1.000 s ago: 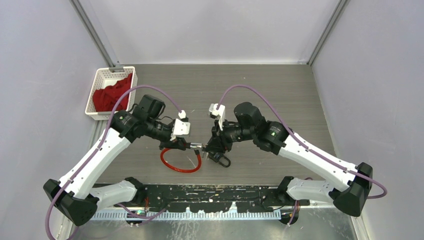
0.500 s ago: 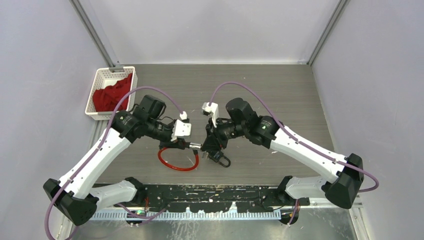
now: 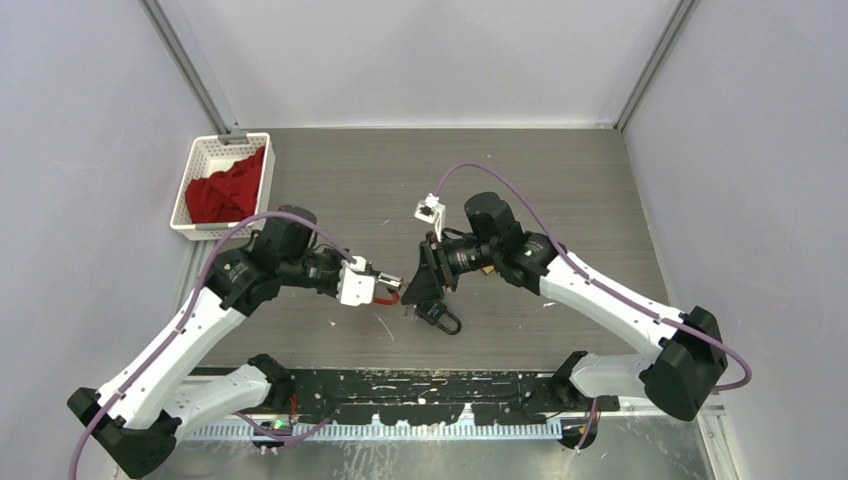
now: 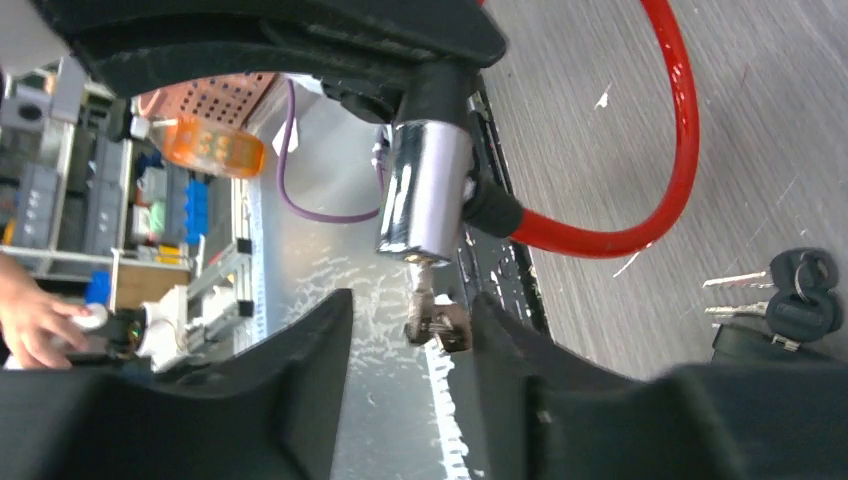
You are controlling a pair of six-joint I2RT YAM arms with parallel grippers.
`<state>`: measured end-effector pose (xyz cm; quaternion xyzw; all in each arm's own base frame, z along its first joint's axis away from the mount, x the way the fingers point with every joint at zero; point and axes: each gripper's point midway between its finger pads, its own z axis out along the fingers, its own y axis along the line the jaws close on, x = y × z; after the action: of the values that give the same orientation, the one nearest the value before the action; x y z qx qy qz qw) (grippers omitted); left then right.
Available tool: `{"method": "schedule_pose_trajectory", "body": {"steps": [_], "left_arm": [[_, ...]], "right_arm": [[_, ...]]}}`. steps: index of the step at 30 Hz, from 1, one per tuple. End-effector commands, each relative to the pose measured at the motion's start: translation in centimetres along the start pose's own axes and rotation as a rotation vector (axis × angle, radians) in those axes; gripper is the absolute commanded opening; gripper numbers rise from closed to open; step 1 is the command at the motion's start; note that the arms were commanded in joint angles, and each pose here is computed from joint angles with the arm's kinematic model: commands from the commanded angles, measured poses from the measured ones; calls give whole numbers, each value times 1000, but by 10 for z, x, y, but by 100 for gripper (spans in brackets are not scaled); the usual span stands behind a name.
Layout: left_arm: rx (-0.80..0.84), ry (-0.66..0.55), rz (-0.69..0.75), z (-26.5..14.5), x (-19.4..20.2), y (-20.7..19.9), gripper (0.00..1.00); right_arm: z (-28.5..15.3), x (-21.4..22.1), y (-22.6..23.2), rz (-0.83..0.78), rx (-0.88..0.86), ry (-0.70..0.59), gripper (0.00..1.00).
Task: Unlock with the key
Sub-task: Unlock the lock.
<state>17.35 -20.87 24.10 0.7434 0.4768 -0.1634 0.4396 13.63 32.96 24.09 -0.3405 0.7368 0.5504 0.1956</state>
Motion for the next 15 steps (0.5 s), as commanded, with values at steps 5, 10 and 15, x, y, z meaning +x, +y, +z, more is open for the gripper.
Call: {"method": "schedule_pose_trajectory", "body": {"steps": [5,10,15], "left_arm": [[-112,-66,3,-9,-28,37,0],[-72,-99,-91,-10,-38,34,0],[-41,-133,-146,-11,-47,30,0]], "right_arm": [[-32,-20,29,-221,43,-64,69],[-52,-25,27,-375,133,-146,62],[-58,-38,28,-456,169,-215,48]]}}
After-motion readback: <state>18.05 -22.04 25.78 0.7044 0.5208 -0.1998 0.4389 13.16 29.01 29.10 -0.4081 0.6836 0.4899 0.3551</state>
